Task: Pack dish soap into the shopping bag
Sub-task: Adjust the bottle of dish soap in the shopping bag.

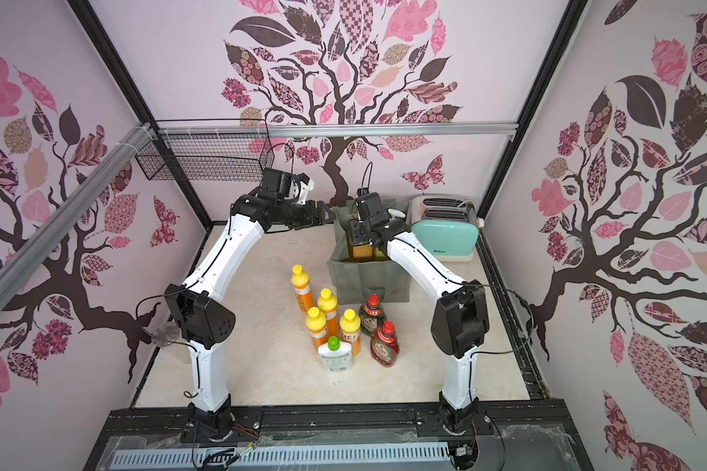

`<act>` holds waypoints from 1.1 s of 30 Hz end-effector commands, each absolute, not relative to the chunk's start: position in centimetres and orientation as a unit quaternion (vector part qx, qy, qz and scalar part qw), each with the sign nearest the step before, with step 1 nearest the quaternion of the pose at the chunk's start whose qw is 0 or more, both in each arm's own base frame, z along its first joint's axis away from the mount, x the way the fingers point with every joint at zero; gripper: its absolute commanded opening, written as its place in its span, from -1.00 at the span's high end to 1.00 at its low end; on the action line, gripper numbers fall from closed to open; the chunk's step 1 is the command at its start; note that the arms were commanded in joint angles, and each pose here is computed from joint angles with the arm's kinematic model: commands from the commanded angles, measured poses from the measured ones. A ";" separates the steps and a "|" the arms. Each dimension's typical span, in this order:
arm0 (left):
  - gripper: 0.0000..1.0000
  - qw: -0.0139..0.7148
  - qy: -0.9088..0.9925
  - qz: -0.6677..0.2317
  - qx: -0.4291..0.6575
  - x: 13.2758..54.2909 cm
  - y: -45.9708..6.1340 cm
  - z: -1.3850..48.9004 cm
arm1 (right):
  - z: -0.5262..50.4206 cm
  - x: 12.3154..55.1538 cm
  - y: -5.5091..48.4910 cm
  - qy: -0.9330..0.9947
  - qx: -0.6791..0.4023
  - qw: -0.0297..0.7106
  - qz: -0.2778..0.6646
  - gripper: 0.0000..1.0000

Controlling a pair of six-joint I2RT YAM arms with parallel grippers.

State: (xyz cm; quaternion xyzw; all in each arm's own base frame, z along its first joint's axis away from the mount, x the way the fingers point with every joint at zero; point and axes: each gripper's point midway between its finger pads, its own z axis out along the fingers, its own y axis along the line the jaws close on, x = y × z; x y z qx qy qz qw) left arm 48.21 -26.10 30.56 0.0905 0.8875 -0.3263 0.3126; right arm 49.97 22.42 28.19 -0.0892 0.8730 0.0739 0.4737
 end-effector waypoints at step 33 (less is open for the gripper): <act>0.94 0.332 0.884 -0.302 0.133 44.9 -29.6 29.2 | 27.3 53.1 13.2 0.869 0.000 0.491 0.061 -0.20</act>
